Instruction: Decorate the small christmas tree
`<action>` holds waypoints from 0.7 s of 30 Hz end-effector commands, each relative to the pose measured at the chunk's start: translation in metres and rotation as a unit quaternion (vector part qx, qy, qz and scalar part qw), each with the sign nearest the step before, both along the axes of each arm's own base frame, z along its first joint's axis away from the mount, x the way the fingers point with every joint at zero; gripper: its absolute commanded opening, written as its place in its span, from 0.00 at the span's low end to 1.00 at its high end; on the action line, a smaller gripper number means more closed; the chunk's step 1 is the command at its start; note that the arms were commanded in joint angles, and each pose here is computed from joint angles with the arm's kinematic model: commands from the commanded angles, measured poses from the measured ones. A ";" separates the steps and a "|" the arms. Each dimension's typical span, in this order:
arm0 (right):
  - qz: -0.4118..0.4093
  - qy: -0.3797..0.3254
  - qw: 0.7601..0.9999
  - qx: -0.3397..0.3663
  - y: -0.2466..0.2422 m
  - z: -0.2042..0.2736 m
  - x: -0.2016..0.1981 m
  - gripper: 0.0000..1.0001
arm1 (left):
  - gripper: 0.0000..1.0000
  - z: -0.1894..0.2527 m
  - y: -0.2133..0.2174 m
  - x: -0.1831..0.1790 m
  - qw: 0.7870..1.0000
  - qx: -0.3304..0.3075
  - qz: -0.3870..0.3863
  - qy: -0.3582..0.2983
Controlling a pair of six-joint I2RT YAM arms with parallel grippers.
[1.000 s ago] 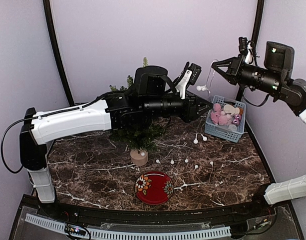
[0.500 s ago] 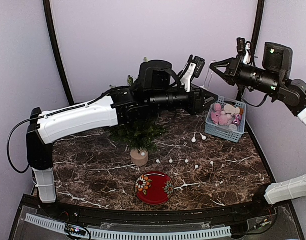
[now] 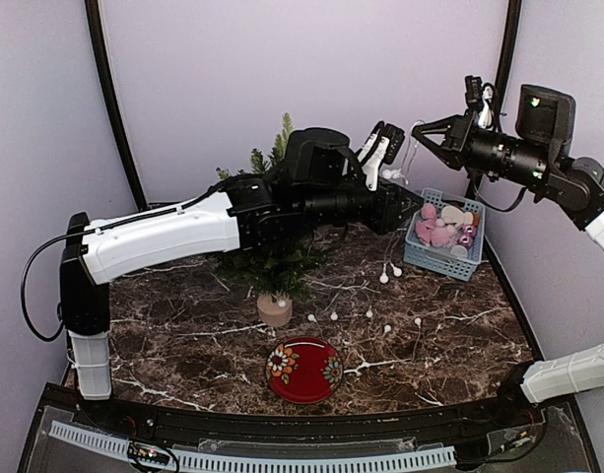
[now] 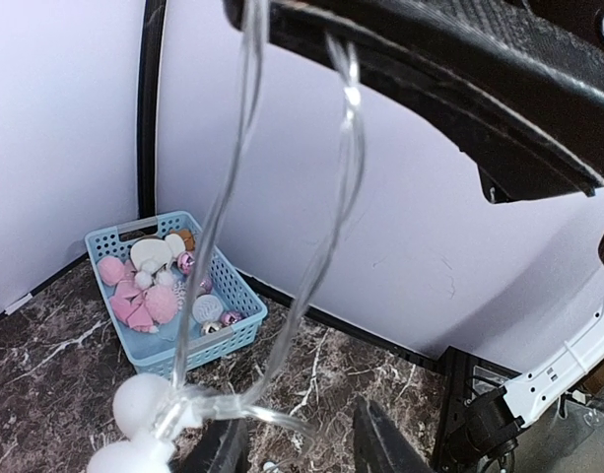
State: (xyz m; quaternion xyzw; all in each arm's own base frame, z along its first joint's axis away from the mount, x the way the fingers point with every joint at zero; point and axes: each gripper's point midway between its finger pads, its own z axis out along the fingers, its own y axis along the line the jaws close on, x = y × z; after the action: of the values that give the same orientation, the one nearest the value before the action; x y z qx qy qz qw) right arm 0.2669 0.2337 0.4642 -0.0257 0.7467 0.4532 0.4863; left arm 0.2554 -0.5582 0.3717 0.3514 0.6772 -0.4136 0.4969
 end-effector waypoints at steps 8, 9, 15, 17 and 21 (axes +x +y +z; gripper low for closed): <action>0.012 -0.024 0.999 0.024 0.002 0.014 -0.006 0.00 | 0.32 0.022 -0.001 -0.001 0.999 -0.025 -0.003 -0.023; 0.012 -0.024 0.999 0.026 0.002 0.014 -0.007 0.00 | 0.30 0.020 -0.003 -0.002 0.999 -0.025 -0.009 -0.022; 0.001 -0.021 0.999 0.033 -0.002 0.007 -0.007 0.00 | 0.02 0.027 -0.005 -0.004 0.998 -0.032 -0.018 -0.043; -0.029 -0.016 0.999 0.024 -0.010 -0.001 0.000 0.00 | 0.00 0.034 -0.001 -0.011 0.997 -0.029 -0.034 -0.059; -0.119 0.000 0.993 -0.021 -0.036 -0.027 0.018 0.00 | 0.00 0.045 0.016 -0.043 0.992 -0.014 -0.101 -0.071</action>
State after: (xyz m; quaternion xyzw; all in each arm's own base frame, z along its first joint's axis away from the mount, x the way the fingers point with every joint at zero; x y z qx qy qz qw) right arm 0.2716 0.2236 0.4471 0.0015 0.7486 0.4373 0.4984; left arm 0.2479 -0.5658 0.3723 0.3893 0.6492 -0.4169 0.5031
